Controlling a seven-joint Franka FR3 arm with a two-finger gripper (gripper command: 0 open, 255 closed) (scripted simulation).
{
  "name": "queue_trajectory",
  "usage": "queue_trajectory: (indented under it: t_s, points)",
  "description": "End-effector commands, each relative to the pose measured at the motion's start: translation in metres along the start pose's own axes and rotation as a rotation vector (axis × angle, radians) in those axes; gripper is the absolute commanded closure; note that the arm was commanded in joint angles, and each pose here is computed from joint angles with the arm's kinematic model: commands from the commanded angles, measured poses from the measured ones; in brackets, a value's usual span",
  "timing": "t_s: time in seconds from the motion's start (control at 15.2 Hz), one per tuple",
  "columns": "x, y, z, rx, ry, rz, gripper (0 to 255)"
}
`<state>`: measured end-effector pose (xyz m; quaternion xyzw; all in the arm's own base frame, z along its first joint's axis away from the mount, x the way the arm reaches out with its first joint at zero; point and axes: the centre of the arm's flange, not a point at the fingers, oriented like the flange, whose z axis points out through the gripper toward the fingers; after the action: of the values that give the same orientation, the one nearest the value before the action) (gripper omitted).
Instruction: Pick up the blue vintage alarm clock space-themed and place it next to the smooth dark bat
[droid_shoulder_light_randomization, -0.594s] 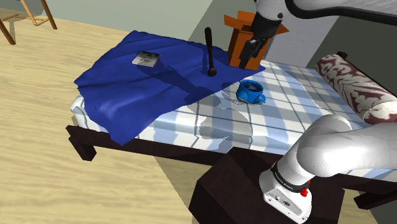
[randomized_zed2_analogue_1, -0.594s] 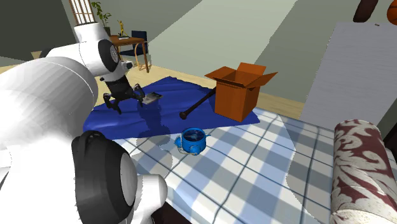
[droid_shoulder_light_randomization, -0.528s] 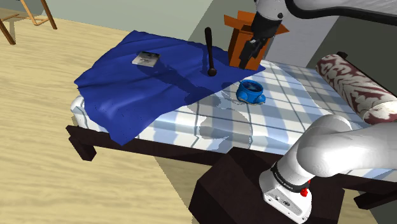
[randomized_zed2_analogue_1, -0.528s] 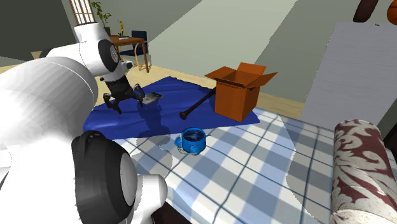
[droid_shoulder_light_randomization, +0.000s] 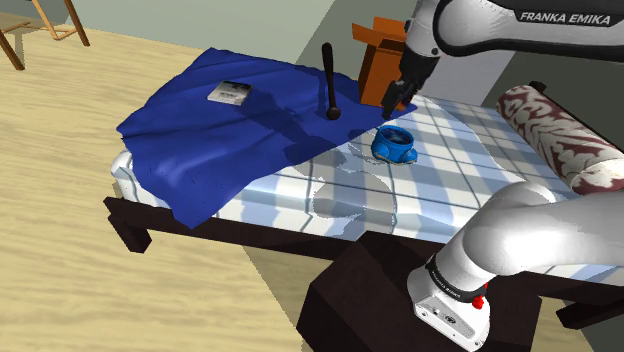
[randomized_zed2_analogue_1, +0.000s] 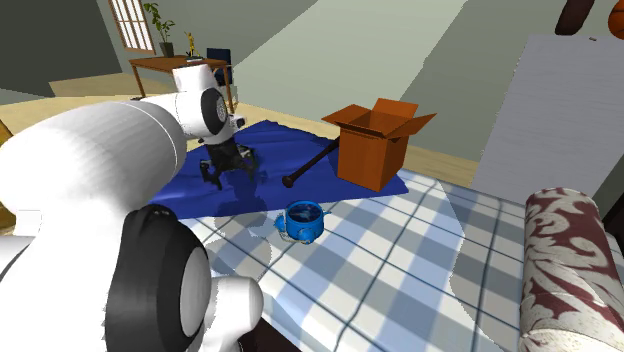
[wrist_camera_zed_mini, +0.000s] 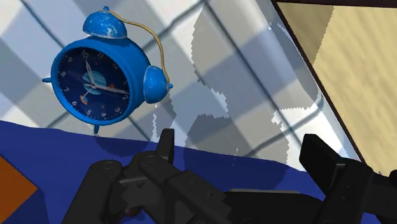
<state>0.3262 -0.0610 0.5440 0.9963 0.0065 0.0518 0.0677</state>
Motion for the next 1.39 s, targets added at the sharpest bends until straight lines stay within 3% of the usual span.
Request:
queue_trajectory:
  t_s: [0.0, 1.32]
  points:
    - [0.002, 0.019, 0.020, 0.007, -0.011, 0.036, 0]
    - [-0.048, 0.188, 0.206, 0.072, -0.121, 0.375, 0]
